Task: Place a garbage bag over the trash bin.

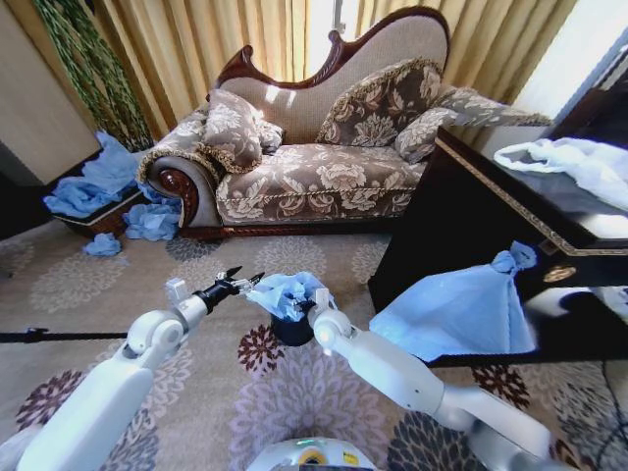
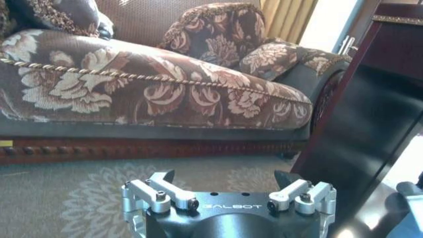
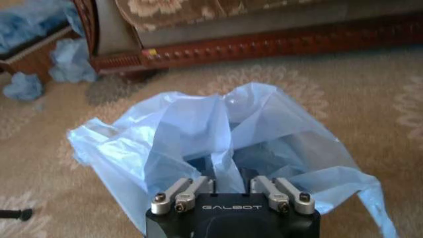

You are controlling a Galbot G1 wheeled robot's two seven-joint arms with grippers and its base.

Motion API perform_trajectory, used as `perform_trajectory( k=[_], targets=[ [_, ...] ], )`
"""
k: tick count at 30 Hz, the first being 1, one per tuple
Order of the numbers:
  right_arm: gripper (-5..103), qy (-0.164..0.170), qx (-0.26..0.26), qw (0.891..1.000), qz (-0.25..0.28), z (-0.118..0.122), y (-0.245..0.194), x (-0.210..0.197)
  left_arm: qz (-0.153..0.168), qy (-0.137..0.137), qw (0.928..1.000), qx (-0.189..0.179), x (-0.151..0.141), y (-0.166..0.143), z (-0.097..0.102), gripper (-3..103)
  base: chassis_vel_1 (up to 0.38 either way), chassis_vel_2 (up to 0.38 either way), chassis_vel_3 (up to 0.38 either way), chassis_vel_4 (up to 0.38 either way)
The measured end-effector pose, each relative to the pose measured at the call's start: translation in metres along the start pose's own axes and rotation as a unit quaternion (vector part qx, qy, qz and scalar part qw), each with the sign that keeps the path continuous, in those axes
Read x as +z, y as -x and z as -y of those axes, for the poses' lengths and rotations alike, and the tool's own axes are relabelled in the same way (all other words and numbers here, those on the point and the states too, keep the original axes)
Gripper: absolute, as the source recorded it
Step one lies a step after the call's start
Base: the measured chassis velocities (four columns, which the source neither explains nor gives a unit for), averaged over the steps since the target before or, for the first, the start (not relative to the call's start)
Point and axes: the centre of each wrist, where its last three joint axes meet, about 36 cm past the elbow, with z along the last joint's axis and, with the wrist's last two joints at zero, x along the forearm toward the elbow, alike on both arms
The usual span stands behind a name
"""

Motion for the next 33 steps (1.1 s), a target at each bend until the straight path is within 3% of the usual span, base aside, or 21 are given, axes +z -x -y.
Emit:
perform_trajectory(
  k=[5,13,18,21,22,24,25,27,33],
  targets=[
    [2,-0.039,-0.019,0.997,0.071,0.013,-0.019,0.02,-0.004,-0.003,1.0,0.004,0.006,0.002,0.004,100,0.0,0.0,0.0,0.0],
    [0,-0.058,-0.037,0.992,0.103,0.021,-0.048,0.043,-0.009,-0.001,0.9999,0.007,0.01,0.005,0.008,100,0.0,0.0,0.0,0.0],
    [0,-0.106,-0.052,0.986,0.12,0.037,-0.068,0.078,-0.012,0.002,0.9999,0.004,0.011,0.006,0.009,100,0.0,0.0,0.0,0.0],
    [0,-0.152,-0.09,0.975,0.135,0.059,-0.078,0.112,-0.017,0.005,0.9998,0.002,0.014,0.008,0.01,100,0.0,0.0,0.0,0.0],
    [0,-0.152,-0.09,0.975,0.135,0.059,-0.078,0.112,-0.017,0.005,0.9998,0.002,0.014,0.008,0.01,100,0.0,0.0,0.0,0.0],
    [0,-0.193,-0.113,0.962,0.158,0.072,-0.082,0.135,-0.021,0.005,0.9998,0.002,0.016,0.011,0.011,100,0.0,0.0,0.0,0.0],
    [0,-0.193,-0.113,0.962,0.158,0.072,-0.082,0.135,-0.021,0.005,0.9998,0.002,0.016,0.011,0.011,100,0.0,0.0,0.0,0.0],
    [0,-0.222,-0.128,0.95,0.179,0.077,-0.08,0.154,-0.024,0.004,0.9997,0.003,0.018,0.017,0.014,100,0.0,0.0,0.0,0.0],
    [0,-0.227,-0.13,0.947,0.186,0.073,-0.072,0.167,-0.028,0.005,0.9996,0.003,0.02,0.024,0.019,100,0.0,0.0,0.0,0.0]
  ],
)
